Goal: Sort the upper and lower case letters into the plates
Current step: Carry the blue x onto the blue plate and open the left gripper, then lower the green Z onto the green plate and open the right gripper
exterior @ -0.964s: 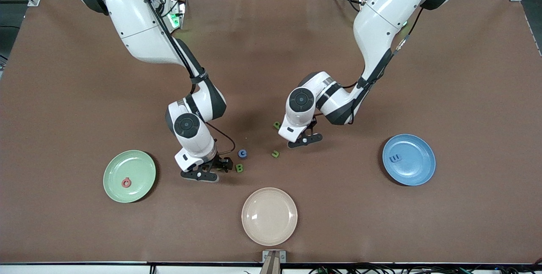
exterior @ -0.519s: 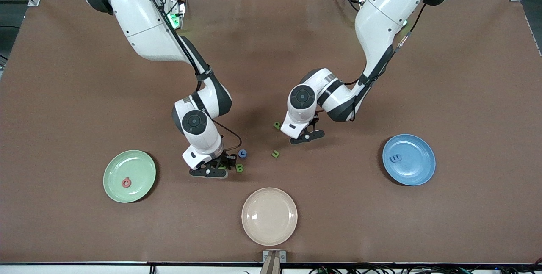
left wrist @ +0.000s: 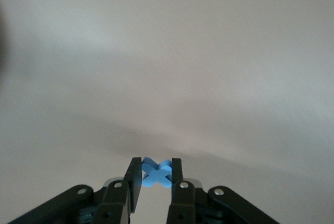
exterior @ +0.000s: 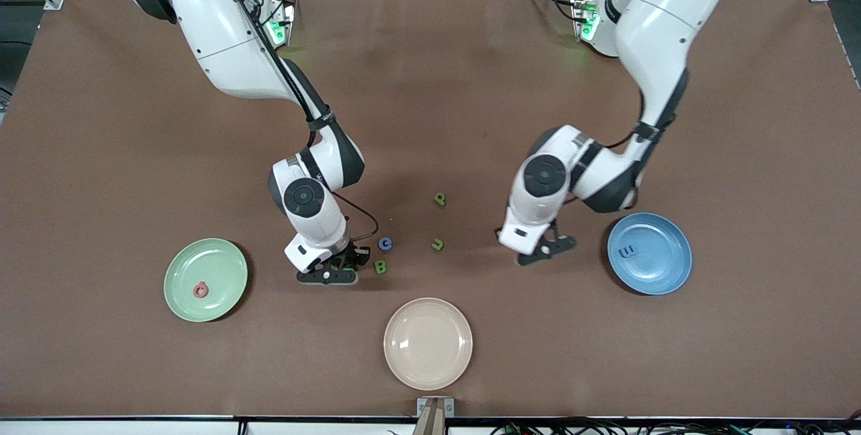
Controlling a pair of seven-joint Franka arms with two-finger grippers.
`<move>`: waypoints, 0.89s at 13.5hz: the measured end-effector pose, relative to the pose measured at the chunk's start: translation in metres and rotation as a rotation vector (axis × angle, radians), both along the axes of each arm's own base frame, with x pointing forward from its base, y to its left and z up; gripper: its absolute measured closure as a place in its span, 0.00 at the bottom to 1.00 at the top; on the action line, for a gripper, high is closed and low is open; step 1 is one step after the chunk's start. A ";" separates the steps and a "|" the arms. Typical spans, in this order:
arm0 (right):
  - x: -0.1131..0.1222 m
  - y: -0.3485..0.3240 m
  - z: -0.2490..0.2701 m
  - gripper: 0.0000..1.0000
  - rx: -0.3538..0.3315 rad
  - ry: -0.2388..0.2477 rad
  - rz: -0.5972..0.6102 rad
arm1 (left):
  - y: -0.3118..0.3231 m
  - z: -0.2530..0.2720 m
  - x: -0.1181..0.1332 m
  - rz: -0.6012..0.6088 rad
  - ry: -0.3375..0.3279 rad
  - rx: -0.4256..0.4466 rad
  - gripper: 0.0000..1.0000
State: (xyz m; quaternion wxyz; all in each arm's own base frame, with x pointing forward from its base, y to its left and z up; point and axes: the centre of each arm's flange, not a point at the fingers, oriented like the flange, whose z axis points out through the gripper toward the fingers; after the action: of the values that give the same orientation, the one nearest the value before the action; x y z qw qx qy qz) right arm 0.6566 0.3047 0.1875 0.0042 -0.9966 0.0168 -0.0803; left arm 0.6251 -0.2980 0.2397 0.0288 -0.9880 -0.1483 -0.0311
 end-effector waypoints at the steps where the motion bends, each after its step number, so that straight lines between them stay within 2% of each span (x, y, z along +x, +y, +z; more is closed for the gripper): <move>1: 0.011 -0.014 0.011 0.66 -0.007 0.002 -0.018 | 0.029 0.005 0.012 -0.022 0.007 0.014 0.73; 3: 0.041 -0.062 0.038 0.66 -0.028 0.006 -0.005 | 0.087 0.013 0.029 -0.080 0.050 0.049 0.73; 6: 0.072 -0.156 0.060 0.66 -0.067 0.000 0.119 | 0.166 0.017 0.043 -0.153 0.113 0.072 0.73; 10: 0.082 -0.255 0.054 0.66 -0.117 0.030 0.315 | 0.250 0.009 0.047 -0.204 0.168 0.068 0.73; 11: 0.082 -0.269 0.050 0.66 -0.123 0.040 0.342 | 0.263 0.008 0.048 -0.203 0.172 0.065 0.68; 12: 0.081 -0.277 0.046 0.59 -0.125 0.049 0.357 | 0.271 0.008 0.048 -0.201 0.173 0.064 0.60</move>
State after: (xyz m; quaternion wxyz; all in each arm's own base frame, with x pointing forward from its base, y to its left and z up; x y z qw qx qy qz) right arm 0.7377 0.0279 0.2333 -0.0439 -0.9838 -0.1650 -0.0550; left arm 0.6734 -0.0265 0.2482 0.0695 -0.9955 -0.0445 0.0467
